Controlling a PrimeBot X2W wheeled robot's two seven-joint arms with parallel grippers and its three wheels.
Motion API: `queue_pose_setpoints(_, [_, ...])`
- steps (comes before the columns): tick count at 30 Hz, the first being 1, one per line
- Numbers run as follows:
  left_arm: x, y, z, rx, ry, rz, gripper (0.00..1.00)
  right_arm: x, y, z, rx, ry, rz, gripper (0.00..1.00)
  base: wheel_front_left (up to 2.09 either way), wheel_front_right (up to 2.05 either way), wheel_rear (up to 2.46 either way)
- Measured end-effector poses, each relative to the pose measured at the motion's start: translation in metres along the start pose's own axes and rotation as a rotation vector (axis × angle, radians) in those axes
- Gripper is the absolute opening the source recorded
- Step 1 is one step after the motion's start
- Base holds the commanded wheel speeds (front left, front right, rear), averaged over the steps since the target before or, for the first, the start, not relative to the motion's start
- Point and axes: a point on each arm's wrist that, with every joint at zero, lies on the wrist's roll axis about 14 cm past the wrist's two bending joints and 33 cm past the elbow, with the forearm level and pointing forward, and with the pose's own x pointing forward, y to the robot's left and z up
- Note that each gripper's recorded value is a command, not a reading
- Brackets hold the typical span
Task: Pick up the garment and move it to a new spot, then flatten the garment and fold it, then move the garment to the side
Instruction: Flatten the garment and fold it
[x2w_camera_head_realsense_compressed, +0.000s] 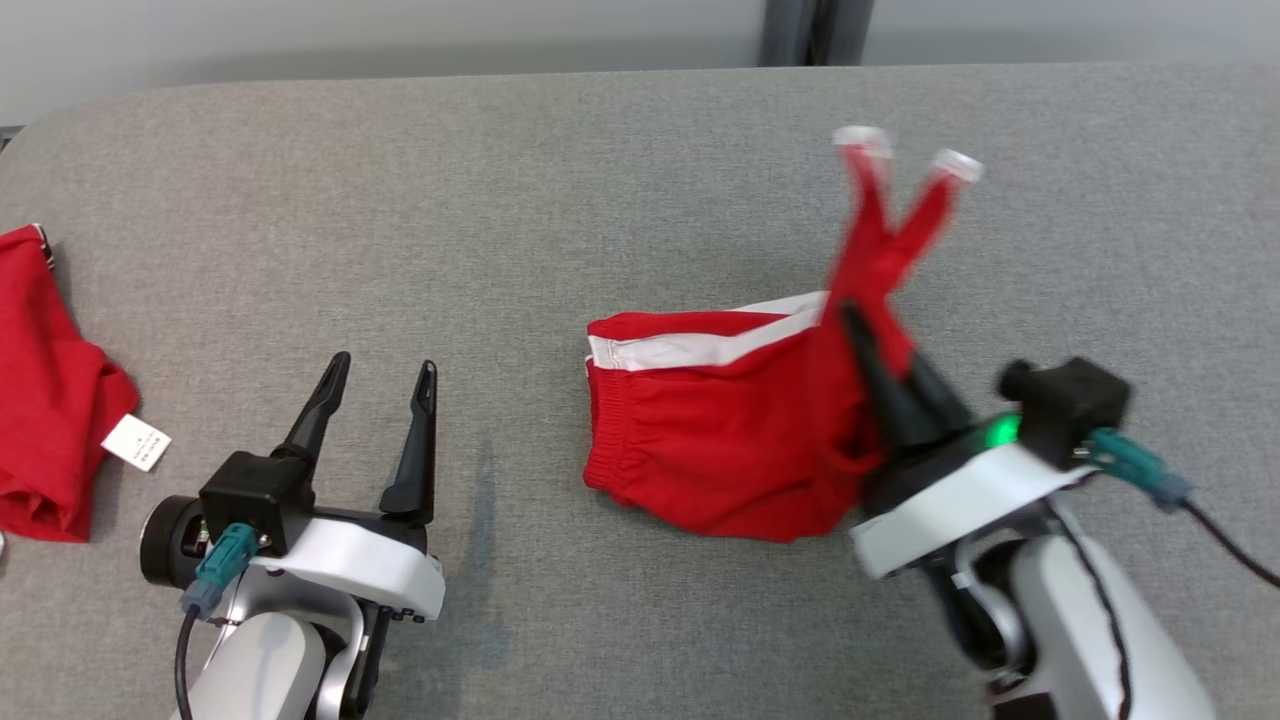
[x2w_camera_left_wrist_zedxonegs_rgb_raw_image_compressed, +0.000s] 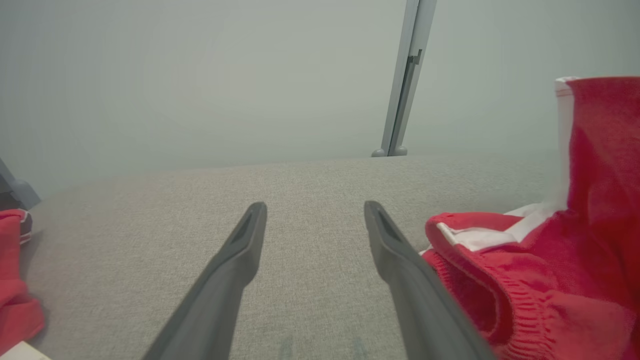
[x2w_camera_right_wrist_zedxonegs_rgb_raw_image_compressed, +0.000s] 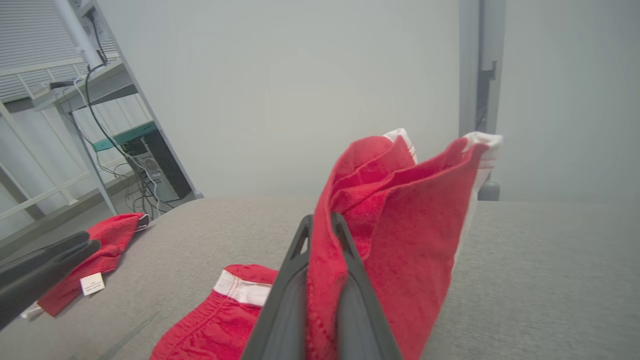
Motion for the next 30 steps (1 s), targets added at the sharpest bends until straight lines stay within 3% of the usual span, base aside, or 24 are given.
queue_pose_setpoints(3, [-0.001, 0.000, 0.000, -0.003, -0.001, 0.004, 1.00, 0.006, 0.033, -0.003, 0.032, 0.015, 0.099, 0.00, 0.00, 0.00, 0.00])
queue_pose_setpoints(8, [-0.005, 0.004, -0.002, -0.011, 0.002, 0.022, 1.00, 0.004, 0.087, -0.041, 0.085, 0.143, 0.258, 0.00, 0.00, 0.00, 0.00])
queue_pose_setpoints(15, [-0.009, 0.011, -0.009, -0.017, 0.016, 0.044, 1.00, -0.003, 0.103, -0.092, 0.093, 0.297, 0.312, 0.00, 0.00, 0.00, 0.00])
queue_pose_setpoints(16, [-0.009, 0.011, -0.010, -0.016, 0.019, 0.045, 1.00, -0.004, 0.104, -0.094, 0.091, 0.303, 0.315, 0.17, 0.00, 0.00, 0.00])
queue_pose_setpoints(17, [-0.009, 0.011, -0.010, -0.016, 0.020, 0.046, 1.00, -0.003, 0.105, -0.094, 0.093, 0.297, 0.319, 0.45, 0.00, 0.00, 0.00])
queue_pose_setpoints(18, [-0.009, 0.011, -0.011, -0.016, 0.022, 0.046, 1.00, -0.003, 0.106, -0.094, 0.096, 0.294, 0.321, 0.94, 0.00, 0.00, 0.00])
queue_pose_setpoints(19, [-0.009, 0.011, -0.011, -0.015, 0.023, 0.045, 1.00, -0.004, 0.106, -0.094, 0.095, 0.296, 0.323, 1.00, 0.00, 0.00, 0.00])
queue_pose_setpoints(30, [-0.011, 0.008, -0.001, -0.005, -0.006, 0.039, 1.00, -0.015, 0.128, -0.051, 0.135, 0.131, 0.363, 1.00, 0.00, 0.00, 0.00])
